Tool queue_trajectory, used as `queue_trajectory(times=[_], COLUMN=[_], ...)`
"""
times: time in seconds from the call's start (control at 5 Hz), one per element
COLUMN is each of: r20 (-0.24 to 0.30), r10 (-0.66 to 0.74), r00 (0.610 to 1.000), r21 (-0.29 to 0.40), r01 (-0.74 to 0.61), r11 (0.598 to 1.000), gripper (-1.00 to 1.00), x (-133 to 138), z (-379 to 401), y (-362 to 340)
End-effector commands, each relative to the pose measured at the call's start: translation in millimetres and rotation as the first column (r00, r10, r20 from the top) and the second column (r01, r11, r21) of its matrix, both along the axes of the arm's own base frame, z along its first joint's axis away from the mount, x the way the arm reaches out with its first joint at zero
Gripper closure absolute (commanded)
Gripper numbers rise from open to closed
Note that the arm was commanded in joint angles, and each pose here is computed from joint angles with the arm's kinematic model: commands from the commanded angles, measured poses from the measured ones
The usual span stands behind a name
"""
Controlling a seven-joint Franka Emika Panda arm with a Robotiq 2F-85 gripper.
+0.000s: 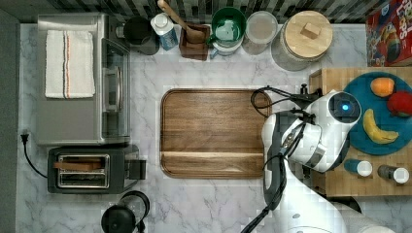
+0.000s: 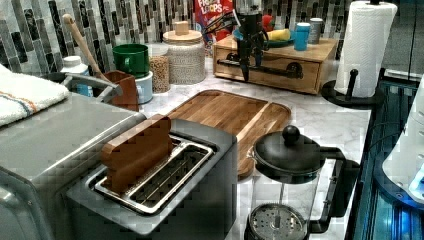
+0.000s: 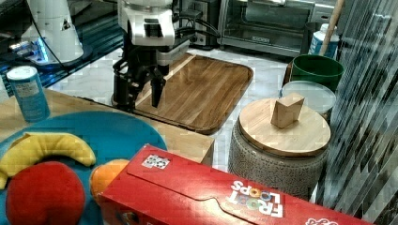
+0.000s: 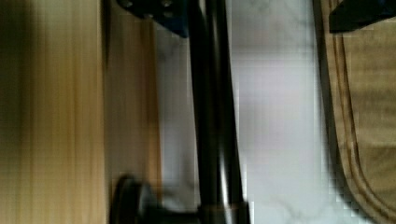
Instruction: Open the drawer.
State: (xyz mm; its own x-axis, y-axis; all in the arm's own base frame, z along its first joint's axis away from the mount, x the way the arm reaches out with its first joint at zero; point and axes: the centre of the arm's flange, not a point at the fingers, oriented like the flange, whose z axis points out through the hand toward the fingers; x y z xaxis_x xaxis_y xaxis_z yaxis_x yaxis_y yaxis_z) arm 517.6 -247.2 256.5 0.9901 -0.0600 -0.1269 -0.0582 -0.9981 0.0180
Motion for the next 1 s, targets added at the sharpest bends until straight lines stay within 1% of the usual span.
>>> queue_trajectory(times=[0.2,0.4,0.6,0.8,1.0], r20=[0.03,0.054,0.043,0.023,0.047], r10=[0.031,0.026,0.014,0.007,-0.011], r00=[0.999,0.998,0.999,1.0,0.999], r21=[0.021,0.025,0.022,0.035,0.054], r01=[-0.031,-0.027,-0.015,-0.008,0.008], r11=[0.999,0.999,1.0,0.999,0.999], gripper=[-1.0,-1.0,-1.0,-1.0,-1.0], x=[58.2,68.2,66.7,66.3,66.3], z=[30.0,19.4,11.1,14.7,17.9], y=[86.7,103.4,123.7,161.5,209.3])
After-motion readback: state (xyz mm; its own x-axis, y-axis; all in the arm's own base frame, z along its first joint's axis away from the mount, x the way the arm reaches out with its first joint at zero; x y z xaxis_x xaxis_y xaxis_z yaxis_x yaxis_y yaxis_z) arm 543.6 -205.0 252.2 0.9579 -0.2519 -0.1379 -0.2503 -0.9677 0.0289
